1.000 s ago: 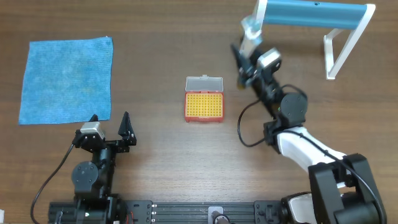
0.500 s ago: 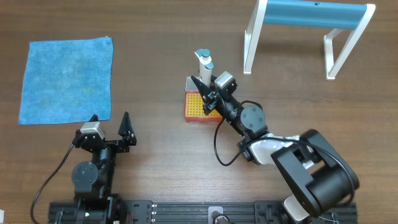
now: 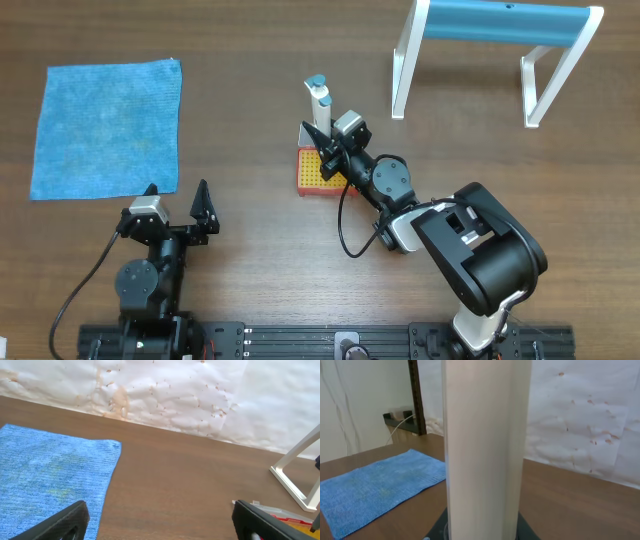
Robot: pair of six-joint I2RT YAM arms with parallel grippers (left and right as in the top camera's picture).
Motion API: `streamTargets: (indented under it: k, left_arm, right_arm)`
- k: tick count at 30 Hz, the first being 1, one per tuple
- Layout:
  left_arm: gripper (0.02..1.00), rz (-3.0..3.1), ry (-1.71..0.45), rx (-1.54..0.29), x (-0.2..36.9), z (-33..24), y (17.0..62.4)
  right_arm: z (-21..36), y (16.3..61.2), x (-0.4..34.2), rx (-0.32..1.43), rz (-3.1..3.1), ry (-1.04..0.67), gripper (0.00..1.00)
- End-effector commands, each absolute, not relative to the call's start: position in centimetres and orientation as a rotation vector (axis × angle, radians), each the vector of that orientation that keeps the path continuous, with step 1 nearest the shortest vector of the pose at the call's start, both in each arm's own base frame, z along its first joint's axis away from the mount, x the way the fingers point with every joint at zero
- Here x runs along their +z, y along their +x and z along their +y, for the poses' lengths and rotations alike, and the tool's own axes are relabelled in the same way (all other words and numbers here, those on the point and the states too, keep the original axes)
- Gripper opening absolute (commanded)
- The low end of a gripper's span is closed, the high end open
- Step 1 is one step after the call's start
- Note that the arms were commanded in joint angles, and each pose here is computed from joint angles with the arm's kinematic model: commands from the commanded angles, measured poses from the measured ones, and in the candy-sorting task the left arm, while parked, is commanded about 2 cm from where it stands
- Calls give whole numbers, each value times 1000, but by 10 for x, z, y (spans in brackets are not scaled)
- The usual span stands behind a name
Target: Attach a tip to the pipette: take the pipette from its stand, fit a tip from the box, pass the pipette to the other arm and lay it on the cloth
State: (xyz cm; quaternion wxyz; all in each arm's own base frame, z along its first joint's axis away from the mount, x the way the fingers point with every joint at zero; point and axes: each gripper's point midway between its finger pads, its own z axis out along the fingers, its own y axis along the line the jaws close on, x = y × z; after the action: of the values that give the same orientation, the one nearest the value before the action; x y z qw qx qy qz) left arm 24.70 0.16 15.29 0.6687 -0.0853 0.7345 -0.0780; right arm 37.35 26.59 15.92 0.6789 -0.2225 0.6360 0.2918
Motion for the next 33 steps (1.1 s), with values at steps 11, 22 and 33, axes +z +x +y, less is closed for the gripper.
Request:
streamTargets:
  k: [11, 22, 33]
  left_arm:
    - [925, 1657, -179, -175, 152, 0, 247]
    - [923, 1657, -179, -175, 152, 0, 247]
    - [923, 1657, -179, -175, 152, 0, 247]
  right_arm:
    - [269, 378, 151, 659, 1444, -488, 80]
    - [268, 377, 148, 657, 1451, -489, 80]
    - [262, 379, 136, 646, 1482, -492, 80]
